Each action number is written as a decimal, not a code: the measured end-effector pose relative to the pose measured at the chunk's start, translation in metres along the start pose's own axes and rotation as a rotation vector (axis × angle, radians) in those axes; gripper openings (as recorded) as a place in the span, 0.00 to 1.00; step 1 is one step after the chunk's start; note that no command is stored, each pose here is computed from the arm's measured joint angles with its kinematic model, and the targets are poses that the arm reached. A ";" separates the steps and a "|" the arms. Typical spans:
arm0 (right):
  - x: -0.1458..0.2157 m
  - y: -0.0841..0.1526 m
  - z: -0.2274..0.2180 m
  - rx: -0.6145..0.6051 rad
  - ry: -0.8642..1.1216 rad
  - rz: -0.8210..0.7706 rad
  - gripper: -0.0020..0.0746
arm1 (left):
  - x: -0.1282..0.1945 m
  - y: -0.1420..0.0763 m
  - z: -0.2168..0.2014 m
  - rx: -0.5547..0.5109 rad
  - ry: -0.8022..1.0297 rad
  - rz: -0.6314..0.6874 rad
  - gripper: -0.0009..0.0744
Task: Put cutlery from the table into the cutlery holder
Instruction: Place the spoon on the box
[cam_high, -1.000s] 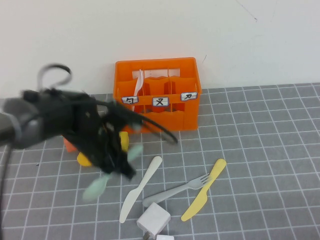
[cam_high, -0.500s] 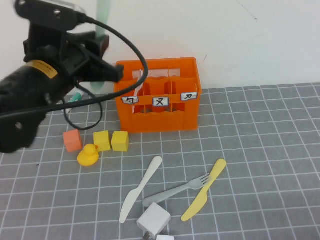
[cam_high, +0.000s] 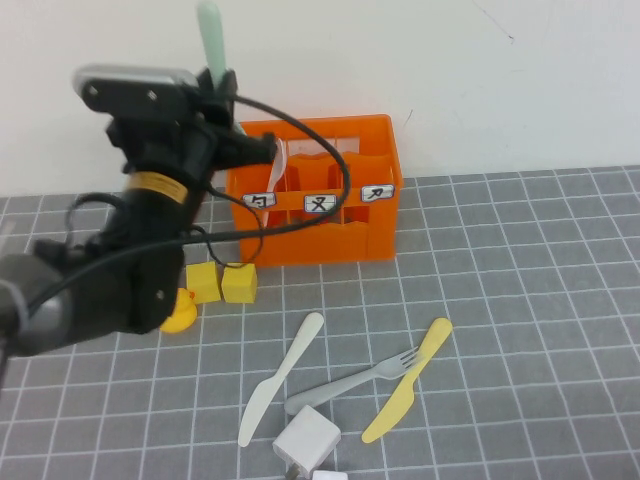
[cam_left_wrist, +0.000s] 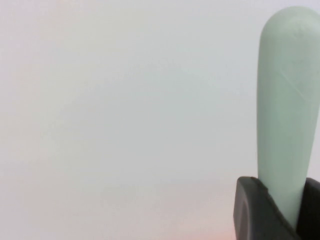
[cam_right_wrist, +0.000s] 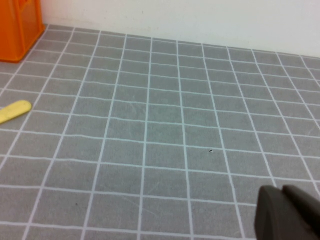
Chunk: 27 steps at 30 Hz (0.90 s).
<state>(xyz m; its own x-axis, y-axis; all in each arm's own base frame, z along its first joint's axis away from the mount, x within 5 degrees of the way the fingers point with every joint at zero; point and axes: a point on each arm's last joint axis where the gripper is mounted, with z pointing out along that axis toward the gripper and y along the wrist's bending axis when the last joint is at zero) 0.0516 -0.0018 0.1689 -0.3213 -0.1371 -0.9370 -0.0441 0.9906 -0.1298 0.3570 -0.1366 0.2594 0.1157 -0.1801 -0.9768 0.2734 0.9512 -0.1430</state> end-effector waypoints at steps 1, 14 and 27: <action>0.000 0.000 0.000 0.000 0.000 0.000 0.02 | 0.007 0.001 0.002 -0.002 0.007 0.002 0.18; 0.000 0.000 0.000 0.000 0.000 0.000 0.02 | 0.051 0.002 0.050 0.009 0.059 -0.026 0.18; 0.000 0.000 0.000 0.000 0.000 0.000 0.02 | 0.060 0.013 0.053 0.005 0.114 0.030 0.20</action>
<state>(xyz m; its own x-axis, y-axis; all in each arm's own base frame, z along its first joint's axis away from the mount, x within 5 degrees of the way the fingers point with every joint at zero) 0.0516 -0.0018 0.1689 -0.3213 -0.1371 -0.9370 -0.0441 0.9906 -0.1298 0.4180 -0.1485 0.2075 0.0151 -0.1218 -0.9924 0.2767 0.9543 -0.1129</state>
